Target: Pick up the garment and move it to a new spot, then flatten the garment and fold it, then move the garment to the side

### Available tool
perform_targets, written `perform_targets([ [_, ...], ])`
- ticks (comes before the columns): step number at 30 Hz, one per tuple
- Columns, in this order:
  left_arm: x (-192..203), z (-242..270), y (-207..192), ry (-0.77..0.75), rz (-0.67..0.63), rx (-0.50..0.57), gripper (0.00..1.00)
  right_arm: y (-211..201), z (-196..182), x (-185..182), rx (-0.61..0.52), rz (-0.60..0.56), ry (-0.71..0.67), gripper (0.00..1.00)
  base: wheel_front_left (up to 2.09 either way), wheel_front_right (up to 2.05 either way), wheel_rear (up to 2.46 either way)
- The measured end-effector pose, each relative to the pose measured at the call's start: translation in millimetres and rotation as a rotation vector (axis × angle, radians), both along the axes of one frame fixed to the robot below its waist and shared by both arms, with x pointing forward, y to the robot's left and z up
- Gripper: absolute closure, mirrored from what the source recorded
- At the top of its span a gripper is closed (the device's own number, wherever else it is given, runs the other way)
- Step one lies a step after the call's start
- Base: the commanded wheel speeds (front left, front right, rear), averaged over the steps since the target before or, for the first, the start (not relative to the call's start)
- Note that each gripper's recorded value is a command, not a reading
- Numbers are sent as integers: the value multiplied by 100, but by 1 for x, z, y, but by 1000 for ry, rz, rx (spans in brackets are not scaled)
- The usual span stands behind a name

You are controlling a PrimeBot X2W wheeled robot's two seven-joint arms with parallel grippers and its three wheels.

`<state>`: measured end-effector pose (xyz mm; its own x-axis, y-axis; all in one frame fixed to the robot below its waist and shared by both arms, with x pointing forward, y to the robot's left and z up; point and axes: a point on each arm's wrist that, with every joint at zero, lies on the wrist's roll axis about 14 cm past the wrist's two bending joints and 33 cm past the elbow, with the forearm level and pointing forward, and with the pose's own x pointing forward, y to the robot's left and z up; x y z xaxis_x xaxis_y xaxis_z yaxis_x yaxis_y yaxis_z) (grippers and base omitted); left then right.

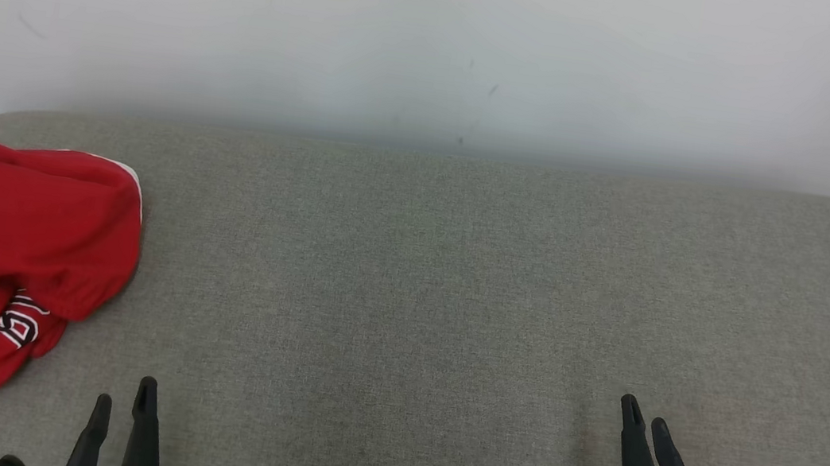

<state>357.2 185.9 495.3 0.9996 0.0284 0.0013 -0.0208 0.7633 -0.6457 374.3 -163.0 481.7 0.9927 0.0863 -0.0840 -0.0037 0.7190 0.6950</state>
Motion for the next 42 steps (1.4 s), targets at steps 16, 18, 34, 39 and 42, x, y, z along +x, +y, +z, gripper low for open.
perform_targets([
  [16, -2, 0, -8, -13, -49, 215, 0, 13, -4, -5, -208, 50, -30, 0, 0, 0, 0],
  [18, -3, 0, -8, -12, -49, 234, 0, 13, -5, -6, -233, 53, -32, 0, 0, 0, 0],
  [34, -8, -1, -5, -22, -46, 377, 0, 18, -4, -10, -384, 74, -75, 0, 0, 0, 0],
  [39, -8, 0, -4, -30, -52, 429, 0, 19, -3, -11, -426, 80, -91, 0, 0, 0, 0],
  [42, -8, 0, -5, -35, -58, 462, 0, 19, -2, -11, -447, 81, -101, 0, 0, 0, 0],
])
